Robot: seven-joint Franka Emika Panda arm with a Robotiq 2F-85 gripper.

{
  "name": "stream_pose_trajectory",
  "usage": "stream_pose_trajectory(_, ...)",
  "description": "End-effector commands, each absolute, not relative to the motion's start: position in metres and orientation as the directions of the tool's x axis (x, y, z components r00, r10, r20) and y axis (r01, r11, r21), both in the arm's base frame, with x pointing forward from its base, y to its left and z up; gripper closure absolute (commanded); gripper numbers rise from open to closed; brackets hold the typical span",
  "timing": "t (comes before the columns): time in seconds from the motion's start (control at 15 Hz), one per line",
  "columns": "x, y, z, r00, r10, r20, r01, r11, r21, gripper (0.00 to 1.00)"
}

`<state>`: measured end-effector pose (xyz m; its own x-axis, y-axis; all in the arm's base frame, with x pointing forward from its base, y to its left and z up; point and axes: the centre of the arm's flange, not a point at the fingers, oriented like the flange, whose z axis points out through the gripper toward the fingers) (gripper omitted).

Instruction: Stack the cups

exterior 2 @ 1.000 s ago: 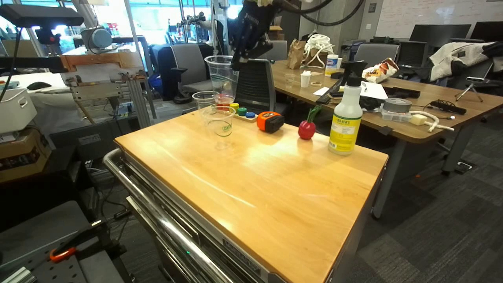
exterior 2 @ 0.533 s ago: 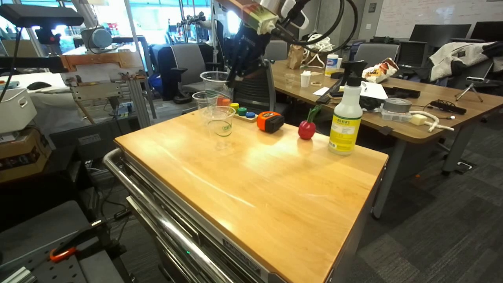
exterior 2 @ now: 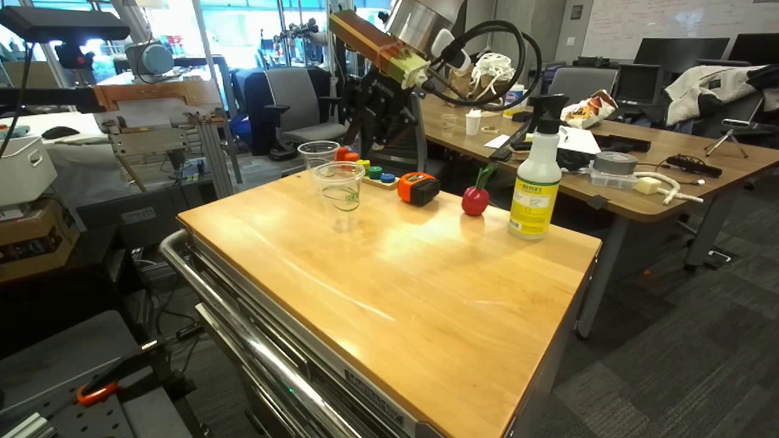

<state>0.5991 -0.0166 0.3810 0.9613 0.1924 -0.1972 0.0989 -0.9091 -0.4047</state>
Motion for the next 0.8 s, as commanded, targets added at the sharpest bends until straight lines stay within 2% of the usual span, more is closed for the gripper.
stream_pose_trajectory(0.0, 0.598, -0.004, 0.39, 0.962, 0.228, -0.15, 0.158, -0.914, -0.373, 0.23)
stream_pose_trajectory(0.2, 0.598, 0.004, 0.389, 0.96, 0.235, -0.151, 0.191, -0.947, -0.26, 0.01)
stream_pose_trajectory(0.4, 0.596, 0.014, 0.381, 0.95, 0.274, -0.152, 0.247, -0.953, -0.178, 0.0)
stream_pose_trajectory(0.73, 0.591, 0.028, 0.361, 0.936, 0.309, -0.169, 0.282, -0.945, -0.168, 0.01)
